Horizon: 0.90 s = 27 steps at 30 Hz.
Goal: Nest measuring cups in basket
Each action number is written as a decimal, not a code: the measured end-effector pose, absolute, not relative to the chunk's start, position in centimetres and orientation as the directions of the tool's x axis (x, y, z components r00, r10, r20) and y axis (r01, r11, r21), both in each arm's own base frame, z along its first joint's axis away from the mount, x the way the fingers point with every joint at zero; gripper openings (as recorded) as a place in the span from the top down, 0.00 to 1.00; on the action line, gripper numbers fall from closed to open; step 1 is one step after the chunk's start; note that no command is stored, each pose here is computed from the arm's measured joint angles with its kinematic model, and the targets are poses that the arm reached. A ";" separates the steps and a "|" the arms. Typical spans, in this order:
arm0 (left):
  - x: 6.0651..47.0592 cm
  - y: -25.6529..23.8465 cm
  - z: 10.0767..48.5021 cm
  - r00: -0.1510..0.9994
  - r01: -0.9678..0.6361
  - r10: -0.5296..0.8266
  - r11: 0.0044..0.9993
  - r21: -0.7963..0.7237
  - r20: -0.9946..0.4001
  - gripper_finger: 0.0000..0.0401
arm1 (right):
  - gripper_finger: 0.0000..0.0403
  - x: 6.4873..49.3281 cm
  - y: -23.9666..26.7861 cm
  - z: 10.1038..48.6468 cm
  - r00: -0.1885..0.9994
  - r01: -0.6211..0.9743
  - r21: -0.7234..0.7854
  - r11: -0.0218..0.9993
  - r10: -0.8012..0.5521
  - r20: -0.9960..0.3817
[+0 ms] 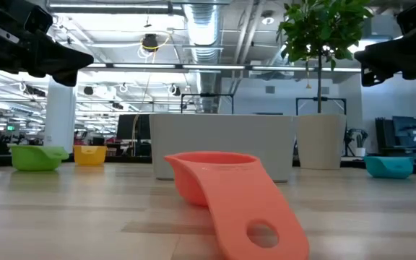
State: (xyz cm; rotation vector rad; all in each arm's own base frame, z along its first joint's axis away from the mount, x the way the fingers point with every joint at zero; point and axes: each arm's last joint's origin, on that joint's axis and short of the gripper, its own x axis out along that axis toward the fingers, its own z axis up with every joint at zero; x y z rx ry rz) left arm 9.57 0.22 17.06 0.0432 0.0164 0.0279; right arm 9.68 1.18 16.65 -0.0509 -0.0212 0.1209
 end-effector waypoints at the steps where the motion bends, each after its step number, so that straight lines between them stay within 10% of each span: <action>1: 9.6 0.2 17.1 0.999 -0.028 0.028 0.999 0.041 -0.016 1.00 | 0.73 9.7 1.2 16.7 0.992 -0.120 -0.052 0.991 0.121 0.018; 27: 9.5 0.7 17.4 0.979 -0.202 0.202 0.979 0.005 0.019 1.00 | 0.73 9.2 1.1 19.4 0.949 -0.151 0.116 0.982 0.111 0.294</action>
